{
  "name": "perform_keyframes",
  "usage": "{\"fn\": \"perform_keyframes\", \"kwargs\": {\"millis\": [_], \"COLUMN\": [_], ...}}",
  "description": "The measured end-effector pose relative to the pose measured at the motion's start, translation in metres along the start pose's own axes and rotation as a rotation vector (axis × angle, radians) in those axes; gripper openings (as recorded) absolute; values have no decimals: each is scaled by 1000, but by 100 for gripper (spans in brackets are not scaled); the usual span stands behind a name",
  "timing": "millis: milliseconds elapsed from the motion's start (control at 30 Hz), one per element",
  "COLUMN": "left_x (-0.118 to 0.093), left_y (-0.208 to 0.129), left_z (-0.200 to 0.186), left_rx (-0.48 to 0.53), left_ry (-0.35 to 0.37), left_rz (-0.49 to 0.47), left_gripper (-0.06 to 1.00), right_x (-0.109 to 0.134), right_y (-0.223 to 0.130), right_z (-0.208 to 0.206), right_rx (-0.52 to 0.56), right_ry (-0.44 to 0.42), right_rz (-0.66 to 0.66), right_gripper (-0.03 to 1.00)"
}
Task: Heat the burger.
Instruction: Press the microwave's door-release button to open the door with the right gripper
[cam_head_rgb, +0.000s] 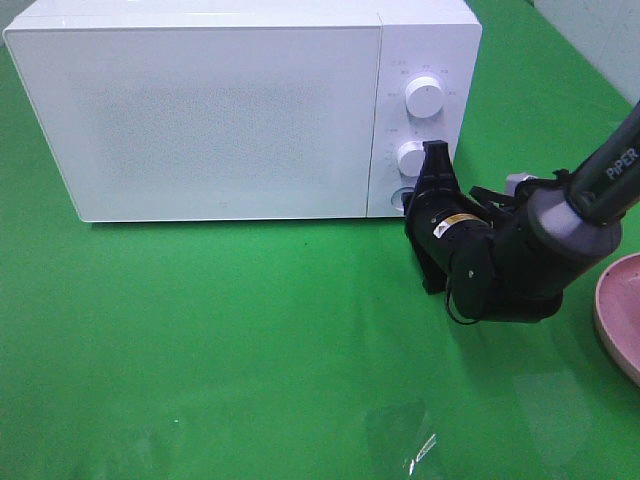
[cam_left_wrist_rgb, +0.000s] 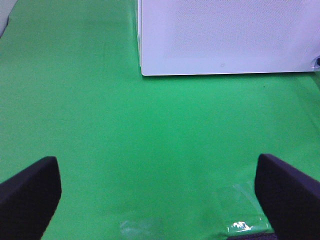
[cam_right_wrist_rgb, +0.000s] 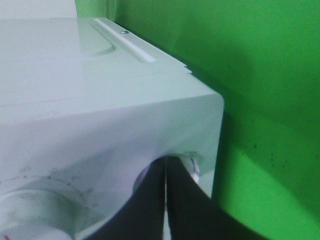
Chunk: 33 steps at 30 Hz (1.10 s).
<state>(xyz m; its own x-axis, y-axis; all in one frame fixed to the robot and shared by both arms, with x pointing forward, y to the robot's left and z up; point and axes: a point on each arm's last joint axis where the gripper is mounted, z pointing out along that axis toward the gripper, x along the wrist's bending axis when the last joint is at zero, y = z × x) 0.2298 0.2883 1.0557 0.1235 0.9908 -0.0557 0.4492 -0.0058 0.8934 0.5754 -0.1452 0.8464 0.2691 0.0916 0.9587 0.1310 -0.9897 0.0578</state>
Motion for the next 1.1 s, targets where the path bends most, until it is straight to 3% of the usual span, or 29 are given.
{"fn": "perform_keyframes", "kwargs": {"millis": [267, 533, 1100], "left_x": [0, 0, 0], "left_y": [0, 0, 0], "left_z": [0, 0, 0], "left_rx": [0, 0, 0], "left_ry": [0, 0, 1], "left_rz": [0, 0, 0], "left_gripper": [97, 97, 97], "right_x": [-1, 0, 2], "right_y": [-2, -3, -12], "right_z": [0, 1, 17], "right_rx": [-3, -10, -85], "right_ry": [56, 59, 4], "right_rz": [-4, -2, -20], "right_gripper": [0, 0, 0]}}
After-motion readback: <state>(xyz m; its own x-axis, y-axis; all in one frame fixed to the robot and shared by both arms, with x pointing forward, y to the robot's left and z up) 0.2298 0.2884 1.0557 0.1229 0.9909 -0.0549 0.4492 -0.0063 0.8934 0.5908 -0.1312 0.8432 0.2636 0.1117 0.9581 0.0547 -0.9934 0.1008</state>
